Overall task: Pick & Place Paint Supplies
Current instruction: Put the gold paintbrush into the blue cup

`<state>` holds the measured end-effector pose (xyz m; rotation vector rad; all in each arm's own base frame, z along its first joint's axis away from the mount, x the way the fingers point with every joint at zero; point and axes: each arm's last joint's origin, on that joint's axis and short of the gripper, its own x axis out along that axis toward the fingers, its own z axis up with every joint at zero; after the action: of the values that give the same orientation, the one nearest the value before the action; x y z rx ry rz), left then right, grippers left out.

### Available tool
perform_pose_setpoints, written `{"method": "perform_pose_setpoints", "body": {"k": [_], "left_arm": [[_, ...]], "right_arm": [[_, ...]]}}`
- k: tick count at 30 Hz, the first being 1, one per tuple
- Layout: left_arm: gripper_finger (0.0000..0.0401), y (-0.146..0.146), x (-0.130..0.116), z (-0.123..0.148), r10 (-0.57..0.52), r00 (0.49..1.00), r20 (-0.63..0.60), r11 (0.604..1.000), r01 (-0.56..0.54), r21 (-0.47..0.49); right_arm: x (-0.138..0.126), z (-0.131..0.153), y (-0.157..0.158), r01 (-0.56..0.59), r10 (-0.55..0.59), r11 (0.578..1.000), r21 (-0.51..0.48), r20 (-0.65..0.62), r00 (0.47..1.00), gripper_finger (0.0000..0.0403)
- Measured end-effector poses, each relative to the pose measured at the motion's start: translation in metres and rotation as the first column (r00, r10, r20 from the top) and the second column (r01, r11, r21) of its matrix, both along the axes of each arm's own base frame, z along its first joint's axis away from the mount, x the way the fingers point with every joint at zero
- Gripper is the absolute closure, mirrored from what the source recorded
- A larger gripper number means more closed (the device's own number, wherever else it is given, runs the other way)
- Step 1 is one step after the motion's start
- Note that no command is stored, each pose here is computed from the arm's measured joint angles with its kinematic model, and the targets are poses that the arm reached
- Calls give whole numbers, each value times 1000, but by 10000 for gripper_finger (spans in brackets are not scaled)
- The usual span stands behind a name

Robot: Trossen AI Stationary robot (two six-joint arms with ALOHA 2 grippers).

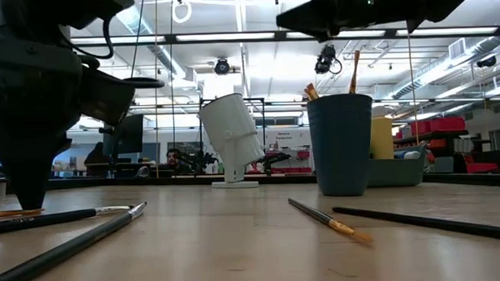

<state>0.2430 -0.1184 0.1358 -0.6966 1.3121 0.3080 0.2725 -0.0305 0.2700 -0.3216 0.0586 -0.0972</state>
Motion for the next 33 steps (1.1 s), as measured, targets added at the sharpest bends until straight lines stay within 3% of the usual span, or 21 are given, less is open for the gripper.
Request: {"method": "perform_pose_setpoints", "body": {"k": [6,18,27,30,33], "left_arm": [[276,-4,-3,-2,-28,999,18,998,27,64],[390,-3,-7,-4,44,999,0,990,-44,137],[397,-2,-7,-2,41,999,16,985,-43,169],[398,1,-3,5,34,996,83,960,-55,274],[398,2,8,28,23,974,225,932,-102,348]], "right_arm": [[0,5,0,1,3,997,-77,43,999,284],[0,8,0,4,4,993,-116,70,998,284],[0,8,0,4,4,994,-113,70,998,284],[0,8,0,-2,10,994,-113,71,997,284],[0,8,0,-8,15,996,-94,73,997,284]]}}
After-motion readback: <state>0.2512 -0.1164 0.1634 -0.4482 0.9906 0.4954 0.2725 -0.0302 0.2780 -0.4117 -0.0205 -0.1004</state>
